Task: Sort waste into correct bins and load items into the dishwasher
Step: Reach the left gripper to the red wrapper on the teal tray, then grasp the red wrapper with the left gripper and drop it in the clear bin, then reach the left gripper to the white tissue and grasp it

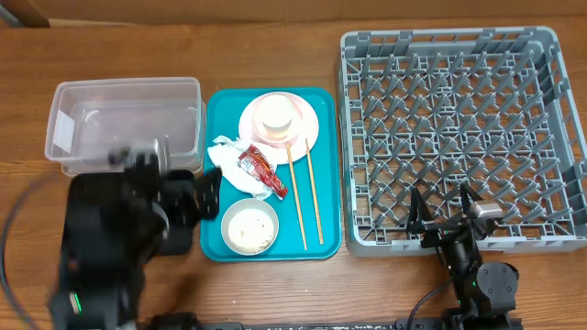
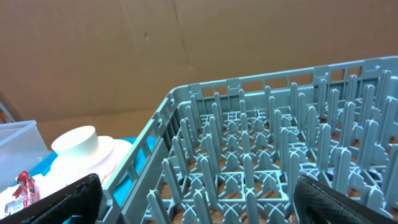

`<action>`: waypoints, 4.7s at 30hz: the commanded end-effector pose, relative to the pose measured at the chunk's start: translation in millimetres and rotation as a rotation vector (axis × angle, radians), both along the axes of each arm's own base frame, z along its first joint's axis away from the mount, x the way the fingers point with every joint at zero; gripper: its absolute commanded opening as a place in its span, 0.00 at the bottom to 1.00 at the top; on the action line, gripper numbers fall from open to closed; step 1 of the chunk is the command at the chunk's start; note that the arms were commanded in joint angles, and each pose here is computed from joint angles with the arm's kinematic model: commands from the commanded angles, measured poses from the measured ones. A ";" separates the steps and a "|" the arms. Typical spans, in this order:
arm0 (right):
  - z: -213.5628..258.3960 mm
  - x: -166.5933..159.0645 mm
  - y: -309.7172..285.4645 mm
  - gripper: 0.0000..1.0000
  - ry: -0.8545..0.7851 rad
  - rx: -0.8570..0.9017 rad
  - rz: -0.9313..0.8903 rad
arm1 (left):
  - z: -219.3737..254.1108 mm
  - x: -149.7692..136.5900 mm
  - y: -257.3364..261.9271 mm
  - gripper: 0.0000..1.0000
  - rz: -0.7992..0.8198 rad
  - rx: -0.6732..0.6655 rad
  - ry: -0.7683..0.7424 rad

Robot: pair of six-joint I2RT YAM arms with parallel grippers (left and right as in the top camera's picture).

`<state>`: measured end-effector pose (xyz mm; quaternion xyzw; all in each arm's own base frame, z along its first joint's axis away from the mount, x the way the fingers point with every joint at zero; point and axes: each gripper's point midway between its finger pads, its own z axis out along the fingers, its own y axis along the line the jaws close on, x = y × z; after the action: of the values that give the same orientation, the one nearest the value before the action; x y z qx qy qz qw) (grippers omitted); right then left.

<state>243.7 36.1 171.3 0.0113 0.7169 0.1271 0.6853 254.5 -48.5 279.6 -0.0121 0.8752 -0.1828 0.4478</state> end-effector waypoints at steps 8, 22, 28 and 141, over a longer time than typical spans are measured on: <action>-0.8 0.1 0.0 1.00 -0.007 0.003 0.000 | -28.5 70.1 -26.8 1.00 -0.137 -0.136 0.435; -0.8 0.1 0.0 1.00 -0.007 0.003 0.000 | -134.3 78.2 -34.9 0.38 0.025 0.091 0.787; -0.8 0.1 0.0 1.00 -0.007 0.003 0.000 | -164.9 83.1 -85.6 0.47 0.106 0.111 0.832; -0.8 0.1 0.0 1.00 -0.007 0.003 0.000 | -98.7 92.0 -32.7 0.68 0.052 0.188 0.794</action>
<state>243.6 36.1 171.6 0.0113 0.7166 0.1272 0.6858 352.5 -73.7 202.7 -0.0685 0.9880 -0.0986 0.0971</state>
